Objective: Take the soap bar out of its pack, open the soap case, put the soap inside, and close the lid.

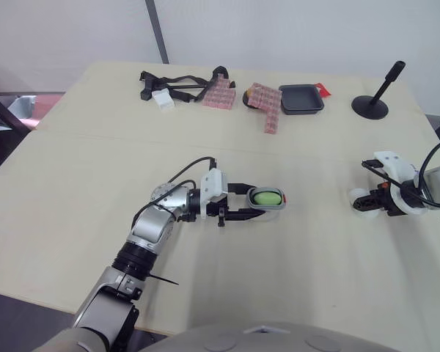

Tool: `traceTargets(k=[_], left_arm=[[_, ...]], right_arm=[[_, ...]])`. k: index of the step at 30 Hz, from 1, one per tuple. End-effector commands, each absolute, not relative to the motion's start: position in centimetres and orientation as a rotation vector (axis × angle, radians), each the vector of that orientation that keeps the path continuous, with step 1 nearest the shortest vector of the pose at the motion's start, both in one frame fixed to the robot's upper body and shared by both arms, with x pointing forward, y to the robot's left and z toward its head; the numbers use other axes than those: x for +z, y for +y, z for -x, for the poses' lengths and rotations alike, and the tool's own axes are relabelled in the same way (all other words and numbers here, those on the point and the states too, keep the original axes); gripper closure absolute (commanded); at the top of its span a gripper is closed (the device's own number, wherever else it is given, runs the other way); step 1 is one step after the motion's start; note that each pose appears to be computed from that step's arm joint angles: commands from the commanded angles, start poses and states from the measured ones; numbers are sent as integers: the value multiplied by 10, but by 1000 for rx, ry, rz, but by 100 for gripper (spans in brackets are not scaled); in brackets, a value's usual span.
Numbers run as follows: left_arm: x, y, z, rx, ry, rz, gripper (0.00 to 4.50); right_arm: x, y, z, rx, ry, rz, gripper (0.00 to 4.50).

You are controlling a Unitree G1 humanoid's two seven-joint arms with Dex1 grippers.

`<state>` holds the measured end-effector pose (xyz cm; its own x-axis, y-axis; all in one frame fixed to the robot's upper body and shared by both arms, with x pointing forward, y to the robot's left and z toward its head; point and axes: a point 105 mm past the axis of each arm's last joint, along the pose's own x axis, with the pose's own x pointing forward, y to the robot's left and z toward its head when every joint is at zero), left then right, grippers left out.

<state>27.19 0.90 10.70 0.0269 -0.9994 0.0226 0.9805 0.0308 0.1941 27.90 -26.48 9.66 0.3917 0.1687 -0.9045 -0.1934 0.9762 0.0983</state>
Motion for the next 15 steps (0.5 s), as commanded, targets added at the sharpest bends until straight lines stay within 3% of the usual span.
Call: traceTargets(k=[1,8,11,15], left_arm=[[116,6,-269,-1546,-213,-139,259],[116,6,-269,-1551,-212,-143,259],[116,5,-270,-1554,-213,-147,259],[116,3,-271,-1556,-216,-150,259]], right_arm=[[108,-262,-280,255,1112,94,258],[137,-237,-291,505,861,366,258],[158,-201,-279,849,739,465,258],[177,-189,-282,914,701,457,258]])
